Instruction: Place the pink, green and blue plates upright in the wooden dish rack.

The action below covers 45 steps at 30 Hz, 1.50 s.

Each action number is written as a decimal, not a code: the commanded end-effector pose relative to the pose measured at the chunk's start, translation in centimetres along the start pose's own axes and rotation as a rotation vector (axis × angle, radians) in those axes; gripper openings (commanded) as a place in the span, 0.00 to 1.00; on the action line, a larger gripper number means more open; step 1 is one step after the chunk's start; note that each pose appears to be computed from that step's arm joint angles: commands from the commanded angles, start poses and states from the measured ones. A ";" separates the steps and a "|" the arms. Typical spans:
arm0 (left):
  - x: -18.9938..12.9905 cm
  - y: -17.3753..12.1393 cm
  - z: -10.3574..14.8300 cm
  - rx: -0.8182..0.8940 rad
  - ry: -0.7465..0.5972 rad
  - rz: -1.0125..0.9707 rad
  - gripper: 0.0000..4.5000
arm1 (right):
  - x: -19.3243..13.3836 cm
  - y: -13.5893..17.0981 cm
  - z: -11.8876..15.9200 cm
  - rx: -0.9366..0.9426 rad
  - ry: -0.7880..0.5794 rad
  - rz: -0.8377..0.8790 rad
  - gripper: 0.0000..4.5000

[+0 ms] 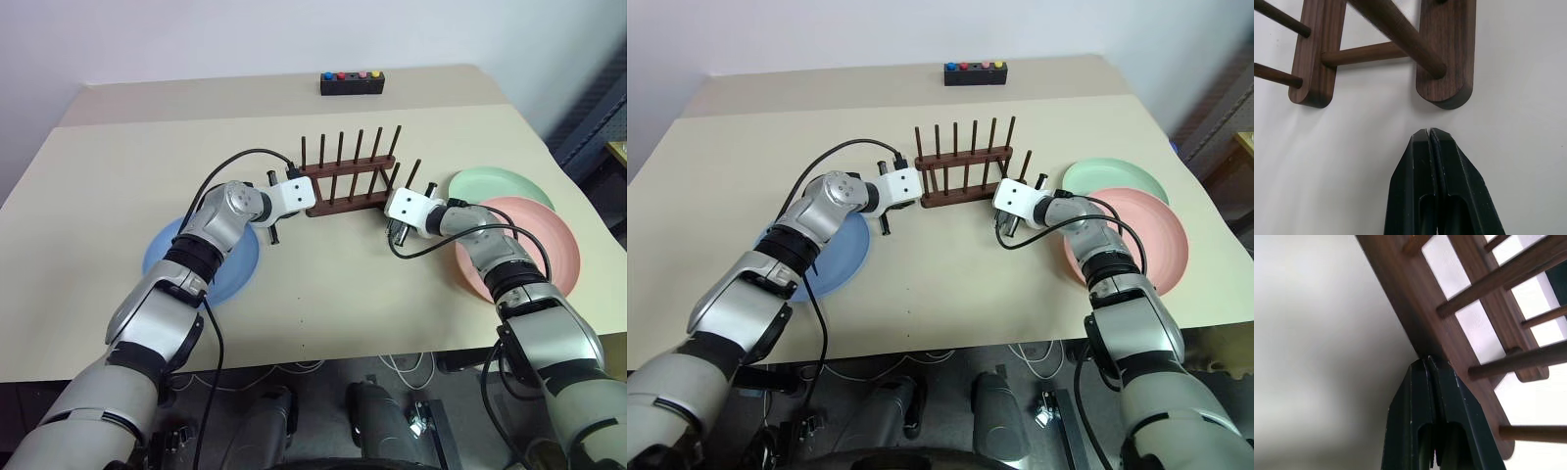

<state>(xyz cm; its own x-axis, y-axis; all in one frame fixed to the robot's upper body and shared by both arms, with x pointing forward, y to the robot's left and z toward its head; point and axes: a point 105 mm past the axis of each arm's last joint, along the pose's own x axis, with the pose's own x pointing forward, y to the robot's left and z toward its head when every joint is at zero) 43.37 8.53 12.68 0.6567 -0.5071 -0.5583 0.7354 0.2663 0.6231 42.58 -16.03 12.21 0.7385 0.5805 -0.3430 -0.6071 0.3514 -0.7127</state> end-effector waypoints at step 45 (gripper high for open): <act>-1.6 0.5 2.9 -0.215 -0.296 -0.002 0.00 | -1.5 -1.4 0.9 -0.004 -0.032 -0.045 0.01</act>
<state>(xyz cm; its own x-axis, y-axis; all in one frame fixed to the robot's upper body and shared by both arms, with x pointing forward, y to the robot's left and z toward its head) 42.34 7.02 13.87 0.6027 -0.6916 -0.3981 0.7829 0.4161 0.4625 41.72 -16.82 12.73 0.7353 0.5832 -0.3453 -0.6163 0.3633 -0.6988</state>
